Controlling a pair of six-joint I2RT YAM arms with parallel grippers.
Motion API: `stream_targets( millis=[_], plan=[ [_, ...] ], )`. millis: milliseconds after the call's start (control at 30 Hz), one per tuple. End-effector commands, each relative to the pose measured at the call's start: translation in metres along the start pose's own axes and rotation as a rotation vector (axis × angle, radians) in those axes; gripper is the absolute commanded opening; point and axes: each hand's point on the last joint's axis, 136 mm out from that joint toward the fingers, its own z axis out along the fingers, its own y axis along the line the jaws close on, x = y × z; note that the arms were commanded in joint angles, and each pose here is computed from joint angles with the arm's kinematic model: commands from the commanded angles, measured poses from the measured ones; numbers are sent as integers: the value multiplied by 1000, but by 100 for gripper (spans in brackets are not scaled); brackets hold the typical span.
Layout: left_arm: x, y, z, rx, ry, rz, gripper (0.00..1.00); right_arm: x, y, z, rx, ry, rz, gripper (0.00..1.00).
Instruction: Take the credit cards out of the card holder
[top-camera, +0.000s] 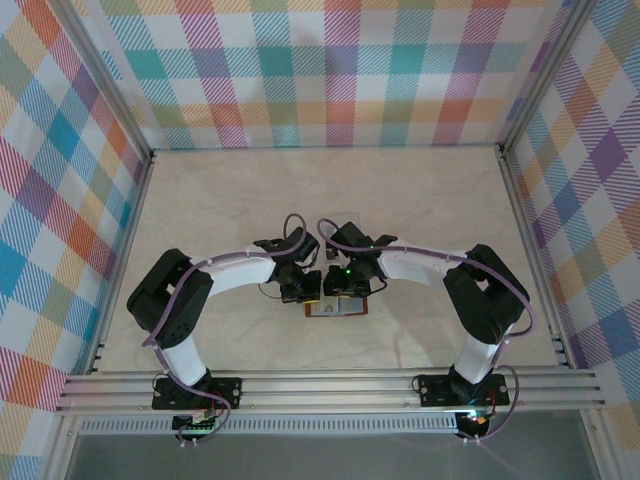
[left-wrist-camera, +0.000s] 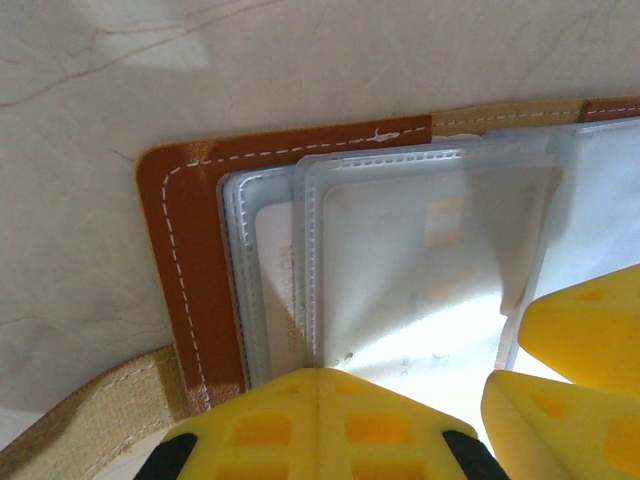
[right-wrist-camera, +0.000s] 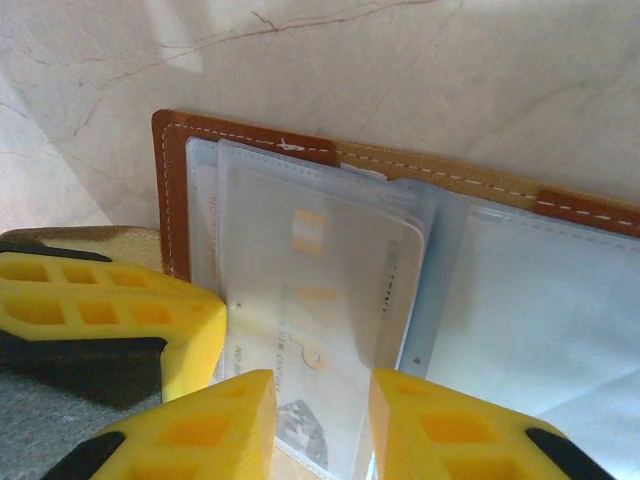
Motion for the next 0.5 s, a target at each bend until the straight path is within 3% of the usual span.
stream_targets(
  millis=[0, 467],
  plan=[
    [9, 12, 12, -48, 25, -8, 2, 5, -4, 7, 5, 38, 1, 31],
    [10, 13, 12, -49, 27, -9, 3, 5, 14, 12, -101, 58, -10, 31]
  ],
)
